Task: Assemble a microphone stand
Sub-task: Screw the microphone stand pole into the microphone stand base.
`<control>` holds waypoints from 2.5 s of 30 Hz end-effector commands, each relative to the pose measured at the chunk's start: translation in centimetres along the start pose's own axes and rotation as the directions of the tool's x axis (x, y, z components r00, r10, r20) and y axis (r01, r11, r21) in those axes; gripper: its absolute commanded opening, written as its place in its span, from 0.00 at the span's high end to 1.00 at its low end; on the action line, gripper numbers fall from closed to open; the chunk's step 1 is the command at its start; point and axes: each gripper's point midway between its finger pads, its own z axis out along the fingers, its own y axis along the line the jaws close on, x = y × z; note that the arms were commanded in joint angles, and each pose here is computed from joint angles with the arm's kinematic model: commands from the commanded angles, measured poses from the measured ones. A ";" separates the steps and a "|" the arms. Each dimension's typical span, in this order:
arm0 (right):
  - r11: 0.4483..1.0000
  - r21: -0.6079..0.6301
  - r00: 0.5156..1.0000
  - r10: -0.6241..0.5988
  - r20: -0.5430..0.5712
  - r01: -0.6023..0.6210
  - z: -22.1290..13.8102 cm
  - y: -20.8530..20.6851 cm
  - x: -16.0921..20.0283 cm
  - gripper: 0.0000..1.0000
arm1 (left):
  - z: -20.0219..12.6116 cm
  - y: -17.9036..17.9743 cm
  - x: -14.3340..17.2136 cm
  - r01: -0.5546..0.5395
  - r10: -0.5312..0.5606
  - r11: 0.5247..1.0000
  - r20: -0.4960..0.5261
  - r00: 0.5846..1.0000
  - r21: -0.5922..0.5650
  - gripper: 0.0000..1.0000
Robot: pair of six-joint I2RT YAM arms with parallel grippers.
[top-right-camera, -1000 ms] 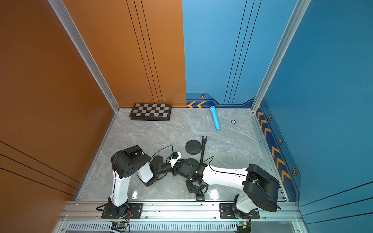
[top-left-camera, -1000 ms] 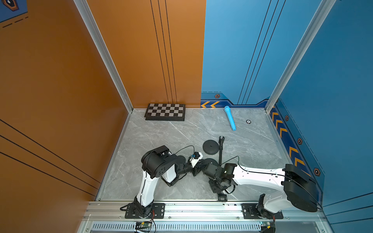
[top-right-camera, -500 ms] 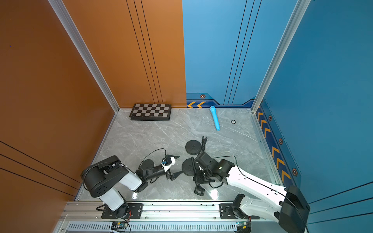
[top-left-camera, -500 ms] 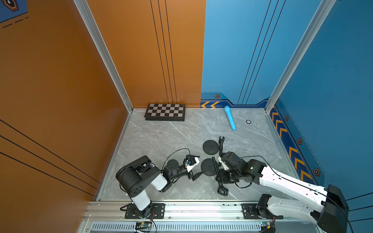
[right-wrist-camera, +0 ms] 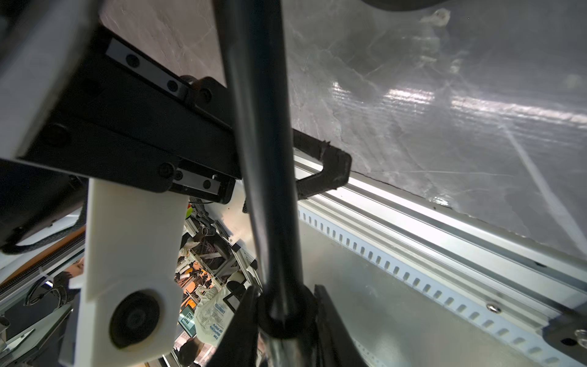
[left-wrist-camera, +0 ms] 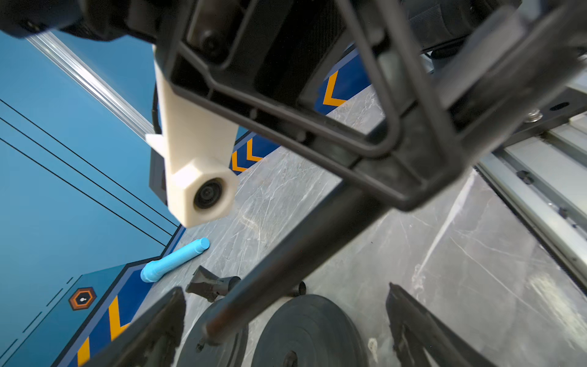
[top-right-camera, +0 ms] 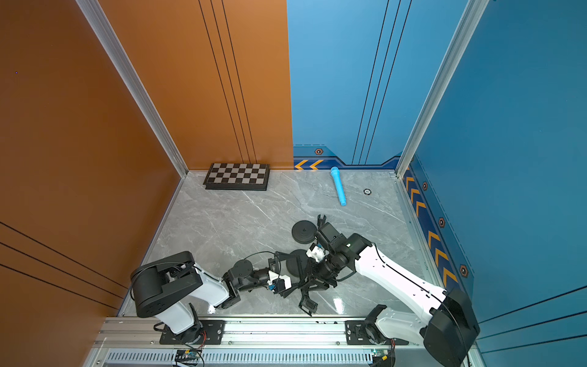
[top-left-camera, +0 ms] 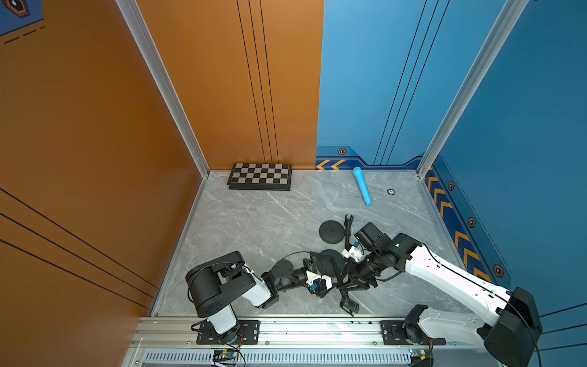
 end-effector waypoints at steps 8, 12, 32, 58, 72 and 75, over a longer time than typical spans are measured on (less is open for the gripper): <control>1.000 -0.010 0.996 0.012 -0.085 -0.013 -1.0 0.8 0.0 0.95 | 1.0 -0.8 0.3 -0.028 0.027 0.997 0.025 0.999 0.077 0.49; 1.000 -0.009 0.996 0.019 -0.083 -0.020 -1.0 0.9 -0.2 0.95 | 1.3 -1.0 0.5 -0.003 0.000 0.995 0.033 0.999 0.099 0.53; 0.993 -0.089 0.946 -0.047 0.320 0.080 -10.0 2.7 -4.4 0.51 | 3.0 1.0 1.1 0.276 -0.279 0.957 0.023 0.960 0.086 0.95; 0.310 0.573 -0.209 -0.718 0.664 0.759 -13.3 7.3 -3.1 0.20 | 3.2 5.0 -1.1 0.585 -0.604 0.794 0.097 0.791 0.167 0.99; 0.358 0.565 -0.168 -0.718 0.676 0.743 -11.9 7.6 -6.6 0.48 | 2.8 5.0 -1.9 0.568 -0.591 0.802 0.113 0.799 0.184 0.96; 0.363 0.564 -0.165 -0.717 0.677 0.742 -11.8 7.6 -6.8 0.54 | 2.8 4.9 -2.0 0.565 -0.589 0.804 0.115 0.800 0.188 0.96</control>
